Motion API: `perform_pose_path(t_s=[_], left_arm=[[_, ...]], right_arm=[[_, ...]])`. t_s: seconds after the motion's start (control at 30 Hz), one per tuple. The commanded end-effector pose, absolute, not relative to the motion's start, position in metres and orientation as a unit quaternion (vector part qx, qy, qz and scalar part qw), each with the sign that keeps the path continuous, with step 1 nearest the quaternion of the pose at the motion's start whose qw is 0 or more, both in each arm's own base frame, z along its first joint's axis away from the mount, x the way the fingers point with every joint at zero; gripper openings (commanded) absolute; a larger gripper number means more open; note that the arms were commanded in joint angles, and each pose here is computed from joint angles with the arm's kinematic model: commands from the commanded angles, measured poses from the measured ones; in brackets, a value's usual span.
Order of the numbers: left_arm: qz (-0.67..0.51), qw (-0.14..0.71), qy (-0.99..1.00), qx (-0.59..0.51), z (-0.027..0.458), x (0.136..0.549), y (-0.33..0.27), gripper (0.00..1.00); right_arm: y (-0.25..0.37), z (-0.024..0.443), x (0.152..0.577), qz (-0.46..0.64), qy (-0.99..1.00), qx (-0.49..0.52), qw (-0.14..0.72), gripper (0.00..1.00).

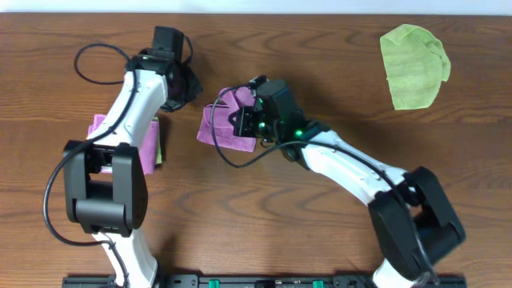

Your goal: Fold the cloth

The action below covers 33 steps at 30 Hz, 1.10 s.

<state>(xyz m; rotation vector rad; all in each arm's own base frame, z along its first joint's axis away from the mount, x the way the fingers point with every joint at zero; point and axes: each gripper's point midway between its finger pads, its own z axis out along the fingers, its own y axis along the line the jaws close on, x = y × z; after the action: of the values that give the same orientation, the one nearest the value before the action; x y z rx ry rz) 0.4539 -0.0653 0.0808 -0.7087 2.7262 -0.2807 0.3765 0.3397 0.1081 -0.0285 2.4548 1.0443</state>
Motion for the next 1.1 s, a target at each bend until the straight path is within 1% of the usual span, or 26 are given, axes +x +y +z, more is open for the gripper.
perform_pose_path(t_s=[0.0, 0.33, 0.7, 0.73, 0.77, 0.83, 0.87, 0.93, 1.0, 1.07], left_arm=[[-0.104, 0.187, 0.948, -0.237, 0.109, 0.461, -0.058, 0.06], [-0.103, 0.202, 0.94, -0.253, 0.125, 0.46, -0.035, 0.06], [-0.101, 0.207, 0.938, -0.259, 0.131, 0.459, -0.027, 0.06], [-0.101, 0.207, 0.938, -0.258, 0.131, 0.459, -0.027, 0.06], [-0.102, 0.207, 0.938, -0.258, 0.132, 0.459, -0.027, 0.06], [-0.102, 0.208, 0.938, -0.258, 0.133, 0.459, -0.026, 0.06], [-0.102, 0.209, 0.938, -0.258, 0.133, 0.459, -0.026, 0.06], [-0.102, 0.209, 0.938, -0.258, 0.133, 0.459, -0.026, 0.06], [-0.102, 0.209, 0.938, -0.259, 0.133, 0.459, -0.026, 0.06], [-0.102, 0.209, 0.938, -0.258, 0.133, 0.459, -0.026, 0.06]], right_arm=[[0.357, 0.106, 0.381, 0.382, 0.894, -0.021, 0.232, 0.02], [0.393, 0.08, 0.381, 0.375, 0.904, -0.041, 0.2, 0.01], [0.396, 0.058, 0.373, 0.361, 0.913, -0.043, 0.184, 0.02], [0.396, 0.057, 0.374, 0.359, 0.914, -0.043, 0.184, 0.03], [0.396, 0.057, 0.374, 0.359, 0.914, -0.043, 0.185, 0.07], [0.398, 0.057, 0.373, 0.359, 0.913, -0.049, 0.187, 0.16], [0.399, 0.056, 0.372, 0.358, 0.913, -0.052, 0.188, 0.24], [0.4, 0.056, 0.371, 0.356, 0.913, -0.059, 0.19, 0.31], [0.402, 0.056, 0.369, 0.356, 0.913, -0.063, 0.19, 0.38], [0.404, 0.056, 0.367, 0.357, 0.912, -0.067, 0.191, 0.41]])
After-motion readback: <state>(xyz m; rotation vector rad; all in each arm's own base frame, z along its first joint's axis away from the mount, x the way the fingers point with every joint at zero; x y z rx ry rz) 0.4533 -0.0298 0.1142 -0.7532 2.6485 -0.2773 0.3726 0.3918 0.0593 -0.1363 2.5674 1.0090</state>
